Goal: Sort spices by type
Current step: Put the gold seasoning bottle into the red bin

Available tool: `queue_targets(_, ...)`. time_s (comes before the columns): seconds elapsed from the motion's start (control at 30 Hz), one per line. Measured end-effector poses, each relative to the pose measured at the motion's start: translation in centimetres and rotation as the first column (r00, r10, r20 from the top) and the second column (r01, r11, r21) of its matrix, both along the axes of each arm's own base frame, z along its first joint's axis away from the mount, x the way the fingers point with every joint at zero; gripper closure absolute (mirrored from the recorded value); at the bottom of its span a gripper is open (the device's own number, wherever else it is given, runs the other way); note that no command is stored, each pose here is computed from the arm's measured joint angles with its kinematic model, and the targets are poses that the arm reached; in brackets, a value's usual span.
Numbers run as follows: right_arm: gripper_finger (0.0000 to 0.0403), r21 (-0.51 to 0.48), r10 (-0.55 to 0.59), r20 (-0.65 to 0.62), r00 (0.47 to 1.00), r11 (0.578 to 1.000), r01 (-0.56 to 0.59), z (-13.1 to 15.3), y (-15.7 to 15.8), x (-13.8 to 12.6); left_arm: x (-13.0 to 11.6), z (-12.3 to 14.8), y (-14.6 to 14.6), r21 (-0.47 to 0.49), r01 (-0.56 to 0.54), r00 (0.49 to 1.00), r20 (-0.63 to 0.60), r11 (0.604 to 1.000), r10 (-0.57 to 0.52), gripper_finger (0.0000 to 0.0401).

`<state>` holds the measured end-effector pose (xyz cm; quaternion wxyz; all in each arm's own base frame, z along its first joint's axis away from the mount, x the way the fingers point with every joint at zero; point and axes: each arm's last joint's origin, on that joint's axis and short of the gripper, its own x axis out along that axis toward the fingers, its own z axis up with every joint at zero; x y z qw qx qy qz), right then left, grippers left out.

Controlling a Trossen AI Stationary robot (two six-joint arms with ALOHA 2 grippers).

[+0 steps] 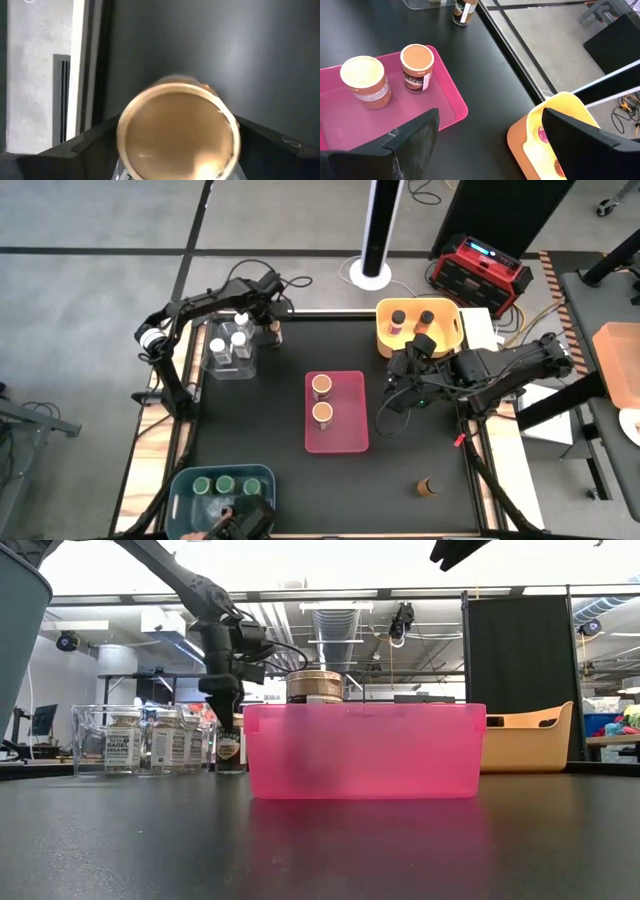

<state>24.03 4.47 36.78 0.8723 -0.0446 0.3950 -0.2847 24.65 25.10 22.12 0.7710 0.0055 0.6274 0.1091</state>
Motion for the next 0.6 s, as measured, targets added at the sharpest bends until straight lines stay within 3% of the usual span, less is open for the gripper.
queue_targets(0.6,0.0058,-0.001,-0.001,0.003,1.000,1.000,0.001,-0.03,0.01,0.03,0.16,-0.01,-0.04,-0.023,0.012,0.999,0.037,1.000,-0.011,0.0092)
